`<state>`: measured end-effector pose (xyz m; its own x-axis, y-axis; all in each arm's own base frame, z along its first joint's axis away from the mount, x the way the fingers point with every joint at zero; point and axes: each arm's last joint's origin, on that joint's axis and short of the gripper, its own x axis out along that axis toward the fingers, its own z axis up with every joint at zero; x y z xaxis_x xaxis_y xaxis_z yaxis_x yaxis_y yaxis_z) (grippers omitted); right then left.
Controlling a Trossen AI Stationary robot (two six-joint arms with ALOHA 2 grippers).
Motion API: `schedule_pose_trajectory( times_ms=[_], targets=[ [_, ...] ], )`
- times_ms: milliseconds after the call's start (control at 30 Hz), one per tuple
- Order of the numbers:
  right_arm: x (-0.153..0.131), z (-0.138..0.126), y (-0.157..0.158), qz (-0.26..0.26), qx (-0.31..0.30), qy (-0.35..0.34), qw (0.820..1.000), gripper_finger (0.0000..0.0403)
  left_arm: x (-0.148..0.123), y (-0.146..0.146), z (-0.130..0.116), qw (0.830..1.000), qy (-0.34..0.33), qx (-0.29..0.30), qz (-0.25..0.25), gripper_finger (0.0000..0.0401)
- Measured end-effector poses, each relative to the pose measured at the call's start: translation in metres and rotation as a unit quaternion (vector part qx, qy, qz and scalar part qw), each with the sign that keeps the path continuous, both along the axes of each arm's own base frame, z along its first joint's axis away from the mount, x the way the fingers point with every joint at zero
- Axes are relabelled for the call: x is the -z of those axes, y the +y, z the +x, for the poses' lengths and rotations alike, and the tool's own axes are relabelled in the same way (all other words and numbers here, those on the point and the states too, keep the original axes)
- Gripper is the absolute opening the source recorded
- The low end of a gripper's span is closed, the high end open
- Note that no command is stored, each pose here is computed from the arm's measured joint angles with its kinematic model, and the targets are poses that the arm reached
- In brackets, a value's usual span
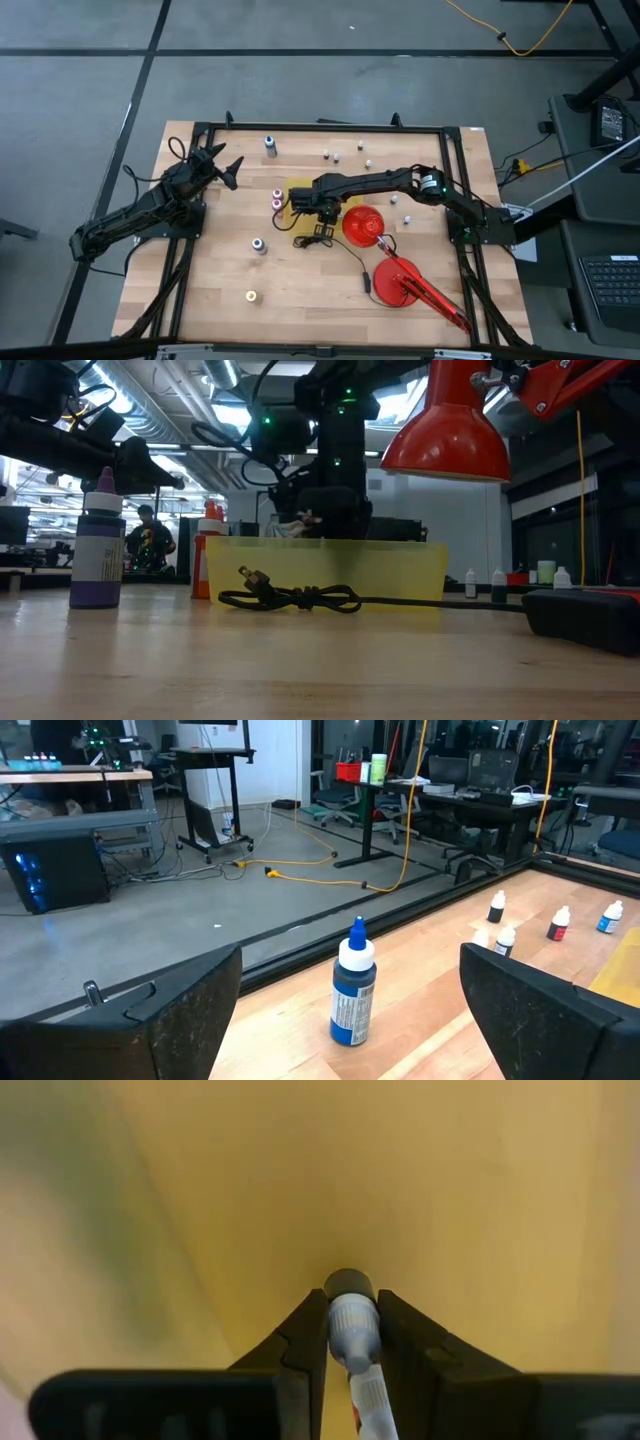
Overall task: Pick & Place food coloring
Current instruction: Put the bottom small brown food coloring bottle into the yellow container
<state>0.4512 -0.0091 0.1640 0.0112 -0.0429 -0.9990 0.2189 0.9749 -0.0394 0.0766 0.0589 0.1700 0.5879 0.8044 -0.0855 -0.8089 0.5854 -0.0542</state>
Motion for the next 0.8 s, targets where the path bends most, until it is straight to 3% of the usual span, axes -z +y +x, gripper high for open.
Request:
schedule_pose_trajectory(
  times_ms=[800],
  targets=[
    [-0.0001,-0.0057,-0.0074,0.018,0.023,0.028,0.999,0.0145,-0.0001,0.0,0.0,1.0,0.0,0.0,0.0,0.0365]
  ],
)
